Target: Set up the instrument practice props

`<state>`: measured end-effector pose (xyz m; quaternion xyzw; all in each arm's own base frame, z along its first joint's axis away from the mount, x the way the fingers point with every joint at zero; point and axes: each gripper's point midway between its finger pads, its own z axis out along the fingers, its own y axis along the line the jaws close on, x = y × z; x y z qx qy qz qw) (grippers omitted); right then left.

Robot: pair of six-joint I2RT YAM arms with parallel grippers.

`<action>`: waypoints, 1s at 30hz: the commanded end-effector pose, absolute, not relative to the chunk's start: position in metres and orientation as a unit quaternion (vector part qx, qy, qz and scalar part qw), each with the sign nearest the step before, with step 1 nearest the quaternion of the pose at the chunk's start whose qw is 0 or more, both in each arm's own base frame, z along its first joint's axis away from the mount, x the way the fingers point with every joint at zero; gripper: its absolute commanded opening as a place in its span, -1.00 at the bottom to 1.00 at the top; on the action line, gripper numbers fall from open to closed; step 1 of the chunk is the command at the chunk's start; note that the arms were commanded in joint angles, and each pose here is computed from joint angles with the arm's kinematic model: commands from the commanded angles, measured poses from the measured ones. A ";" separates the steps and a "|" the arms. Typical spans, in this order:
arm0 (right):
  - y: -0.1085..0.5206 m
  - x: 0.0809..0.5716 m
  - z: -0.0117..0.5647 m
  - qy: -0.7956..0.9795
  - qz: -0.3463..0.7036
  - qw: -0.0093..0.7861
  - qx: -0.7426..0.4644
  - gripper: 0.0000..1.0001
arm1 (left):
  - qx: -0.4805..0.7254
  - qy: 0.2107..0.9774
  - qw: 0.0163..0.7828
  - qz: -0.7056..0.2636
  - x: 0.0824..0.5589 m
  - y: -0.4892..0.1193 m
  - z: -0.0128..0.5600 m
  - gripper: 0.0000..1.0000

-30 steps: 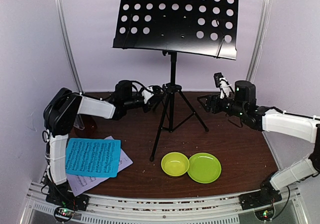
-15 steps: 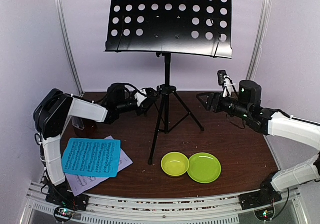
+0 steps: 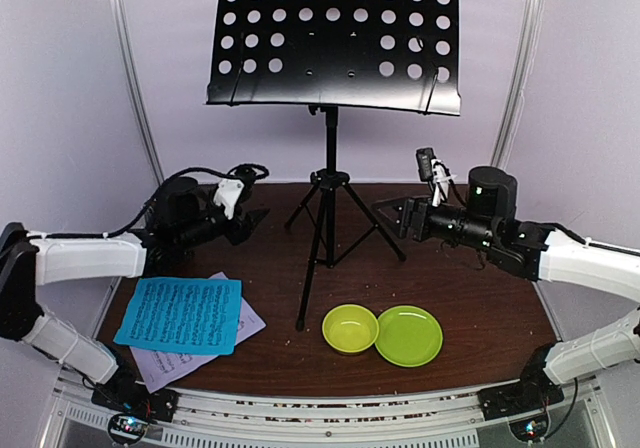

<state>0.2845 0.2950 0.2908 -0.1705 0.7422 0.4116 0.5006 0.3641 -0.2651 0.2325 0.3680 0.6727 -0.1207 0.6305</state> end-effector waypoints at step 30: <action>0.312 0.234 0.448 0.643 0.603 0.470 -0.040 0.77 | 0.102 0.943 0.311 0.064 0.283 -0.200 0.067 0.25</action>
